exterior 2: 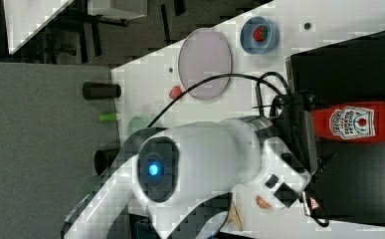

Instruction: Pick Ketchup from oven and place it on table.

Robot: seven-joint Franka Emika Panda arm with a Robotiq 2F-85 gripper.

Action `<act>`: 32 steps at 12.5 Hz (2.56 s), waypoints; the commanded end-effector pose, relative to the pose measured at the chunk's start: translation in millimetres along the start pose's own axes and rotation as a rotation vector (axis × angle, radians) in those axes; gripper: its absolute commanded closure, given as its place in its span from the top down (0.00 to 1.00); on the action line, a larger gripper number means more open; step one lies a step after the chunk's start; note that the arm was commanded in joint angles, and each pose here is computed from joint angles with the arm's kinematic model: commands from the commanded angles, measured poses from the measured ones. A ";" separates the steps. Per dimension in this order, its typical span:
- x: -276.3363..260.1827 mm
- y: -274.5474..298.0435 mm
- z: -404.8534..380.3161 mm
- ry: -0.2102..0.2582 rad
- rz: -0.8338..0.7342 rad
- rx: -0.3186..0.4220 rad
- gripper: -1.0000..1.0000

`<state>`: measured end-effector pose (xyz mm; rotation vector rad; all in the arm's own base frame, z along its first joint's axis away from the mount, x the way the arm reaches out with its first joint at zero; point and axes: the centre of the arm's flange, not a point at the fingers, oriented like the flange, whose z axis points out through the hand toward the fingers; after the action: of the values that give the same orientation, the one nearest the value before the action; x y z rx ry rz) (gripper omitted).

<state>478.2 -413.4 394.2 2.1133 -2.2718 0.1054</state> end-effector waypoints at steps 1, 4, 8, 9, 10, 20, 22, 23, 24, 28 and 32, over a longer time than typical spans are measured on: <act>10.9 0.1 8.5 0.006 0.004 0.000 1.00; 12.6 -3.0 28.0 0.013 0.018 0.003 1.00; 13.2 -8.2 5.4 0.020 0.012 0.035 0.63; 7.2 -17.3 -39.1 0.003 -0.014 0.051 0.63; -1.2 -22.2 -63.1 -0.022 -0.033 0.048 0.63; -286.2 -112.5 -177.6 -0.160 -0.567 0.086 0.63; -354.3 -112.5 -154.9 -0.196 -0.678 0.037 0.63; -366.3 -108.9 -139.4 -0.201 -0.698 0.006 0.63; -375.3 -103.9 -118.9 -0.191 -0.717 -0.034 0.63; -386.5 -80.4 -14.6 -0.115 -0.747 -0.041 0.63; -397.6 -44.6 72.7 -0.076 -0.747 -0.012 0.63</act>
<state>563.7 -23.6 299.3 2.8245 -1.3639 -0.0250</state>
